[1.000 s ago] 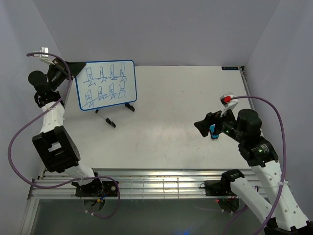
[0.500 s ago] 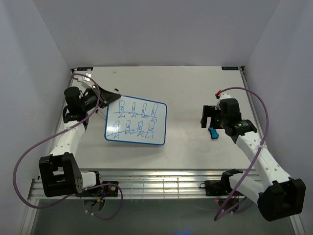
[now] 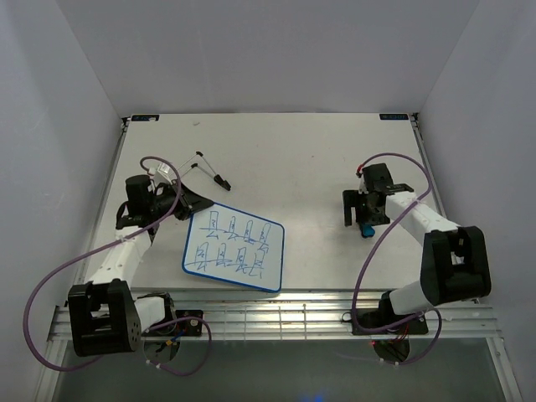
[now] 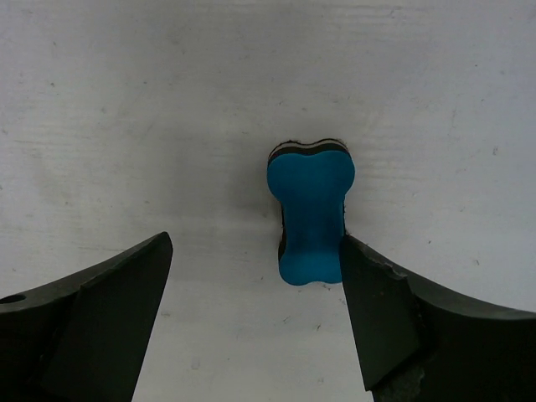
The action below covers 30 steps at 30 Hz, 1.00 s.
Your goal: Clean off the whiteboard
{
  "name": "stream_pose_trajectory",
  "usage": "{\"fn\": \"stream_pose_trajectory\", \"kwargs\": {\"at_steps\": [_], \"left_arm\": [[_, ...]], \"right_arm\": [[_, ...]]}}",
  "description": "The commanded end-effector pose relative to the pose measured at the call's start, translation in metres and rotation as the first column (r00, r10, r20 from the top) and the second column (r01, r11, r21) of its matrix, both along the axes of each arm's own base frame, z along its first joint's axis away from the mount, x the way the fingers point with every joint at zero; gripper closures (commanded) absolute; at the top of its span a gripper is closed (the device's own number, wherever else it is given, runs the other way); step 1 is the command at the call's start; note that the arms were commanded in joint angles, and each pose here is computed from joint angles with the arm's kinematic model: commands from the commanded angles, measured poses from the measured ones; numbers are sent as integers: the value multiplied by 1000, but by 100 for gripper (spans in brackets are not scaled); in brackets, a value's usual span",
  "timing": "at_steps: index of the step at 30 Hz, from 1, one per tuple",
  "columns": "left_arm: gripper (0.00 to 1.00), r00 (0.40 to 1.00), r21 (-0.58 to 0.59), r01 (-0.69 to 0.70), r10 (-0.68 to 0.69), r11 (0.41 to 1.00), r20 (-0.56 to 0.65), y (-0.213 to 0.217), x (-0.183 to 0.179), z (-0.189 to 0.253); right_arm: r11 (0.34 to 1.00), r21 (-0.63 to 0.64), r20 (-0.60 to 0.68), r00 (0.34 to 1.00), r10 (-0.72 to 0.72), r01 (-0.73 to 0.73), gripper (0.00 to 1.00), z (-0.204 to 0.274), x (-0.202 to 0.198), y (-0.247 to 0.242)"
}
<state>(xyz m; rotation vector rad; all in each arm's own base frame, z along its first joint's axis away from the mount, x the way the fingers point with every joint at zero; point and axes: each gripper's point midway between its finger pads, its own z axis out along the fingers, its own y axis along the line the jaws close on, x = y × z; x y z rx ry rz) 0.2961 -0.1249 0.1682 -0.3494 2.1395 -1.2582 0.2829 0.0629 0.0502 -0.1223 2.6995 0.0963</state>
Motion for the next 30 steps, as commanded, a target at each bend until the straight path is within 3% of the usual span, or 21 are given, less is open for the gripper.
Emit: {"fn": "stream_pose_trajectory", "kwargs": {"at_steps": [1, 7, 12, 22, 30], "left_arm": [[100, 999, 28, 32, -32, 999, 8, -7, -10, 4], [100, 999, 109, 6, -11, 994, 37, -6, -8, 1], [100, 1000, 123, -5, 6, 992, -1, -3, -10, -15], [100, 999, 172, -14, 19, 985, -29, 2, -10, -32], [100, 1000, 194, -6, 1, 981, 25, 3, -13, -25]], "right_arm": [[999, -31, 34, 999, 32, -30, 15, 8, 26, -2], [997, -74, 11, 1000, 25, -24, 27, 0, 35, -7], [991, -133, -1, 1000, -3, 3, 28, -4, 32, -19], [994, -109, -10, 1000, 12, -13, 30, -10, 31, -19], [994, -104, -34, 999, 23, -27, 43, -17, 29, -18]]}}
